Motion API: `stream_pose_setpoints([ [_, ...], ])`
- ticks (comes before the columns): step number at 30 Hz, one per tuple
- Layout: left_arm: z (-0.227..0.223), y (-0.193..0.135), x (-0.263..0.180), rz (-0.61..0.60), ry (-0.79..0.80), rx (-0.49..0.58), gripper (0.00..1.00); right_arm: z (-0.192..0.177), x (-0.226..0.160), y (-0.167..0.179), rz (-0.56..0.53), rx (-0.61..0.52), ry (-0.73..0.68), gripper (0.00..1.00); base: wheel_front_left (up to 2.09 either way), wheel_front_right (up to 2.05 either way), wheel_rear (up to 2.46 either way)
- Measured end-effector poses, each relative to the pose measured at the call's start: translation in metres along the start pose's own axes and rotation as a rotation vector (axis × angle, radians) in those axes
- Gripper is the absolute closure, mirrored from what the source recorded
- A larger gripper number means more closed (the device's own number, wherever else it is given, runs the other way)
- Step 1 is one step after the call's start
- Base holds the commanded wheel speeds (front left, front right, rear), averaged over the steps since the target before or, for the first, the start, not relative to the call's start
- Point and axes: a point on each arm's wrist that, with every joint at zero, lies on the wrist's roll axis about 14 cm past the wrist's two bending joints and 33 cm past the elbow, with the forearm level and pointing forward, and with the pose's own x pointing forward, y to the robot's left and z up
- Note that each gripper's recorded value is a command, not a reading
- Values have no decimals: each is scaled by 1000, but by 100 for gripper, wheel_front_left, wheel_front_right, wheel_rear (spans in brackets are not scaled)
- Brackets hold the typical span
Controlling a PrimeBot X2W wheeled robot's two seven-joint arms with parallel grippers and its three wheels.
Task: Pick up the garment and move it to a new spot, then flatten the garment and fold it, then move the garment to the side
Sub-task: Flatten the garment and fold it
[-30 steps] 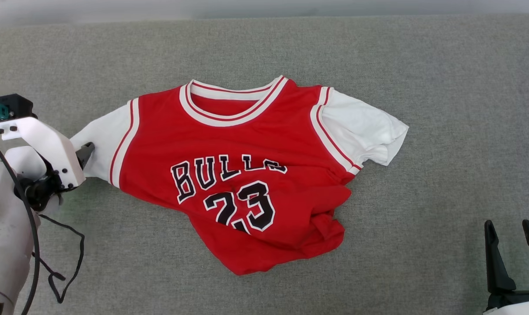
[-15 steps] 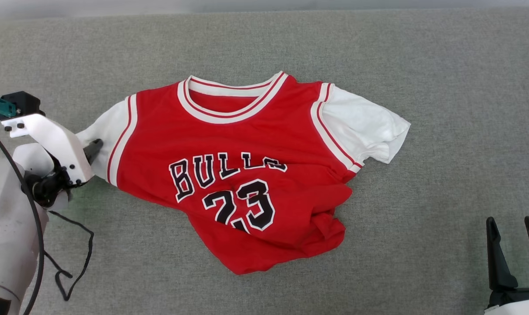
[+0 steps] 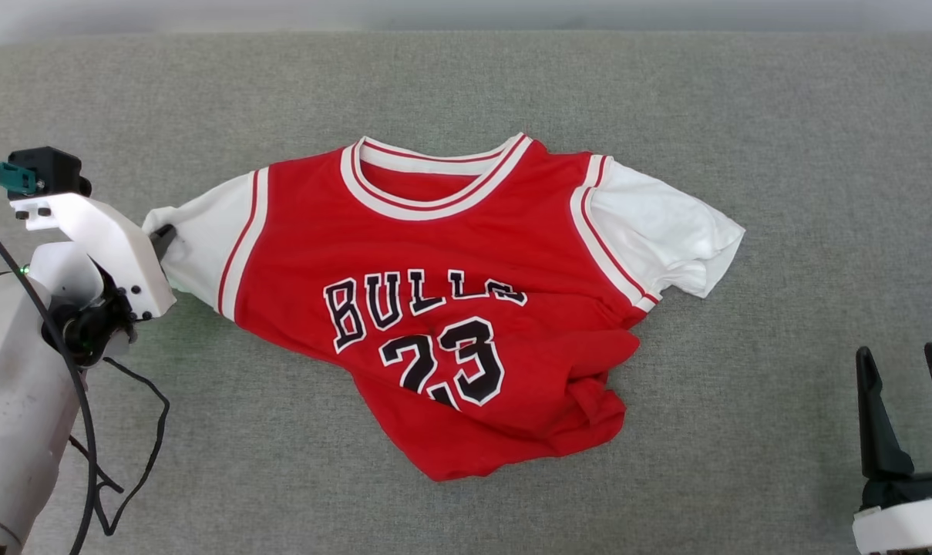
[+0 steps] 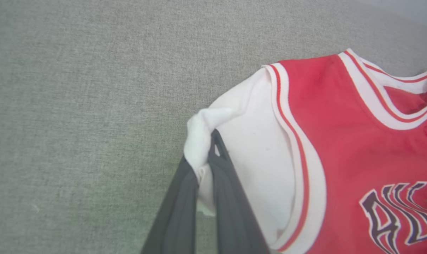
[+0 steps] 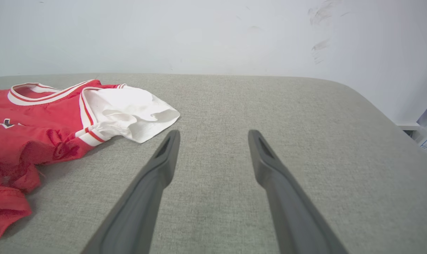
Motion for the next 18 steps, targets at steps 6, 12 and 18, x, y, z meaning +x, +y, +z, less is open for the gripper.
stream_pose_setpoints([
  [6, 13, -6, -12, -24, -57, 39, 100, 11, 17, 15, 80, 12, -34, 0, 0, 0, 0],
  [12, 20, -17, -22, -62, -93, 64, 100, 10, 37, 29, 175, -64, -18, 0, 0, 0, 0],
  [18, 16, -18, -26, -70, -89, 74, 100, 6, 67, 43, 223, -31, 95, 0, 0, 0, 0],
])
